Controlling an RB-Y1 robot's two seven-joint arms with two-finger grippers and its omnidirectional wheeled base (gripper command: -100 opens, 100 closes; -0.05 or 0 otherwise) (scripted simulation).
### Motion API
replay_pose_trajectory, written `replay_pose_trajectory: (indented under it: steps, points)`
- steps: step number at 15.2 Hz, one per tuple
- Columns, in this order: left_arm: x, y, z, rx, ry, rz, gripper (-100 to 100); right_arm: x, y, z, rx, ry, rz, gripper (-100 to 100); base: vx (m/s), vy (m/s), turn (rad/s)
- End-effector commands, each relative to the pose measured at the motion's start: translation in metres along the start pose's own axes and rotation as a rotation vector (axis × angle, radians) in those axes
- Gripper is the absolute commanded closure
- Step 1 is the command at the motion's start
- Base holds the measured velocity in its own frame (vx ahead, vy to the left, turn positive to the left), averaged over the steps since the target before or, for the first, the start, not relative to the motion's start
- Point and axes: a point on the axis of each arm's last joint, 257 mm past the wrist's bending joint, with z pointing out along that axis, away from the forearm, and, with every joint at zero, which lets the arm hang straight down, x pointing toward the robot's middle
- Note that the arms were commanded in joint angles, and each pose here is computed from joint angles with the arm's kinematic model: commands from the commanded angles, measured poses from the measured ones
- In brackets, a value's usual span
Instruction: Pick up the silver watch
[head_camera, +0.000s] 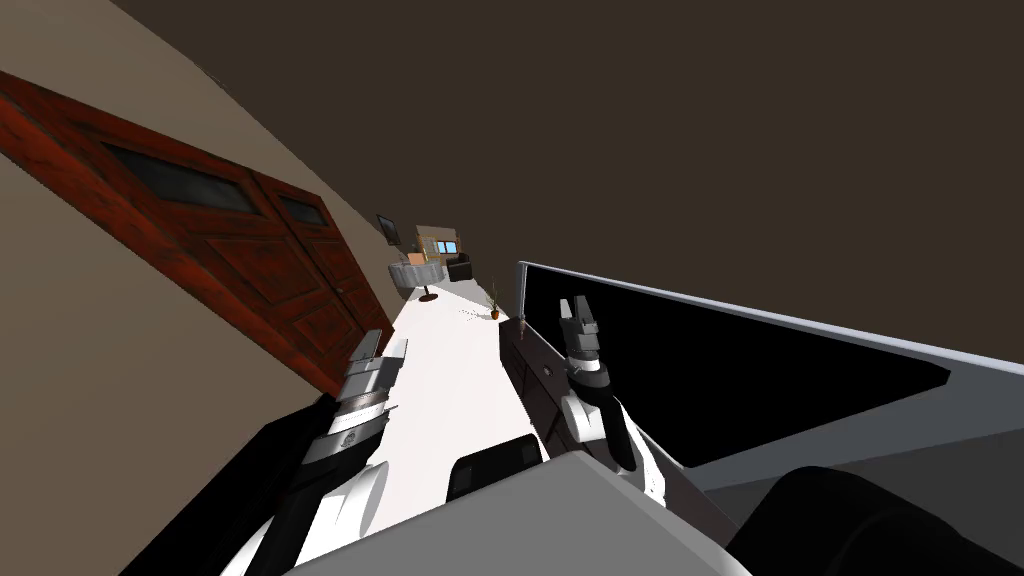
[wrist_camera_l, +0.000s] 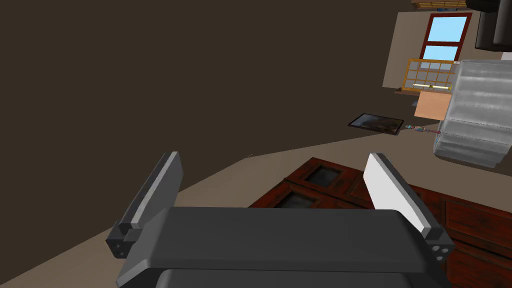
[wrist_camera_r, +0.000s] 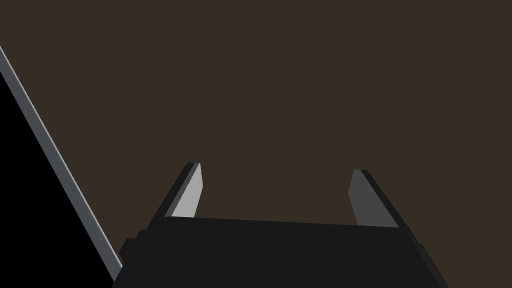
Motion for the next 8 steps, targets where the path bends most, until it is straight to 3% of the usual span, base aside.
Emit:
replay_pose_trajectory:
  steps: [1,8]
  points:
    - [0.000,0.000,0.000,0.000,0.000,0.000,0,0.003,-0.004,0.001,0.002,0.026,0.007,-100,0.004,0.005,0.012]
    - [0.000,0.000,0.000,0.000,0.000,0.000,0,0.008,-0.055,0.010,0.084,0.080,0.103,-100,0.031,0.033,0.042]
